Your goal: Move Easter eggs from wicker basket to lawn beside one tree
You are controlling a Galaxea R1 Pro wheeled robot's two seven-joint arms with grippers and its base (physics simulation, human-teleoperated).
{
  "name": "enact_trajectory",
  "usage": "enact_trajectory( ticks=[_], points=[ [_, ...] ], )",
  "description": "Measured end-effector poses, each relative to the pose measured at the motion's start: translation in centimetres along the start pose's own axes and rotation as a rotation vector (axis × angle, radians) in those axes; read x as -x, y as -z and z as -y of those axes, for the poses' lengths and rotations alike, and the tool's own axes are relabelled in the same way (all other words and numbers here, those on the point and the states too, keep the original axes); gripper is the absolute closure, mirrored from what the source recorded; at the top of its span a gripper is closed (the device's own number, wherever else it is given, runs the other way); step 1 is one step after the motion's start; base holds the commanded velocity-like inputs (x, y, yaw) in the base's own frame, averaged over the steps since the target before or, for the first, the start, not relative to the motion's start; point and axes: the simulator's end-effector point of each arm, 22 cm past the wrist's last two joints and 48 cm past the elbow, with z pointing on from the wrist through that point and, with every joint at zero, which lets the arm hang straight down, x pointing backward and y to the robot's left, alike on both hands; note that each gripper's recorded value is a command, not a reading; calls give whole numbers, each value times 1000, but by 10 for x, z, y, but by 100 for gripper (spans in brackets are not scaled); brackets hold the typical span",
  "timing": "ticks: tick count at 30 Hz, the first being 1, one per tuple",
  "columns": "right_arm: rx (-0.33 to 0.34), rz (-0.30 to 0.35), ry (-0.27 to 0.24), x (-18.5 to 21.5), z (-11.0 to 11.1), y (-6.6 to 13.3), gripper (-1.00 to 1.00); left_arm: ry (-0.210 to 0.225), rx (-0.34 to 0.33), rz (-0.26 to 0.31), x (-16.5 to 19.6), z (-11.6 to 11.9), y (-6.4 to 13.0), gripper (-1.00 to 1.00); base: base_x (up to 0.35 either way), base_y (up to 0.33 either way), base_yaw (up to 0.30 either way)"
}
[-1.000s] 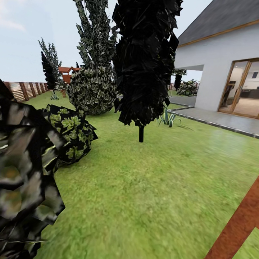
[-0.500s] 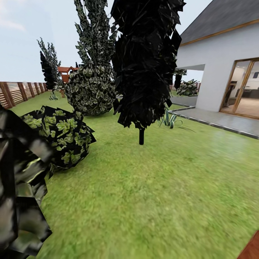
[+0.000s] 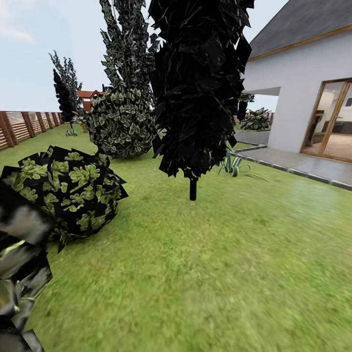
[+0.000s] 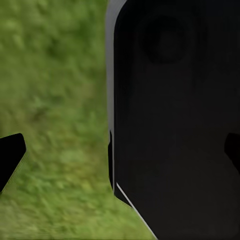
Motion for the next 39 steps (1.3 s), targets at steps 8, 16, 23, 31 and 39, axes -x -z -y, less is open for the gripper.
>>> enact_trajectory(
  ticks=[8,16,23,31,39],
  points=[
    [0,0,0,0,0,0,-100,0,0,0,0,0,0,-100,343,0,0],
    [0,0,0,0,0,0,-100,0,0,0,0,0,0,-100,343,0,0],
    [0,0,0,0,0,0,-100,0,0,0,0,0,0,-100,330,0,0],
    [0,0,0,0,0,0,-100,0,0,0,0,0,0,-100,328,0,0],
    [0,-1,0,0,0,0,-100,0,0,0,0,0,0,-100,323,0,-37]
  ],
)
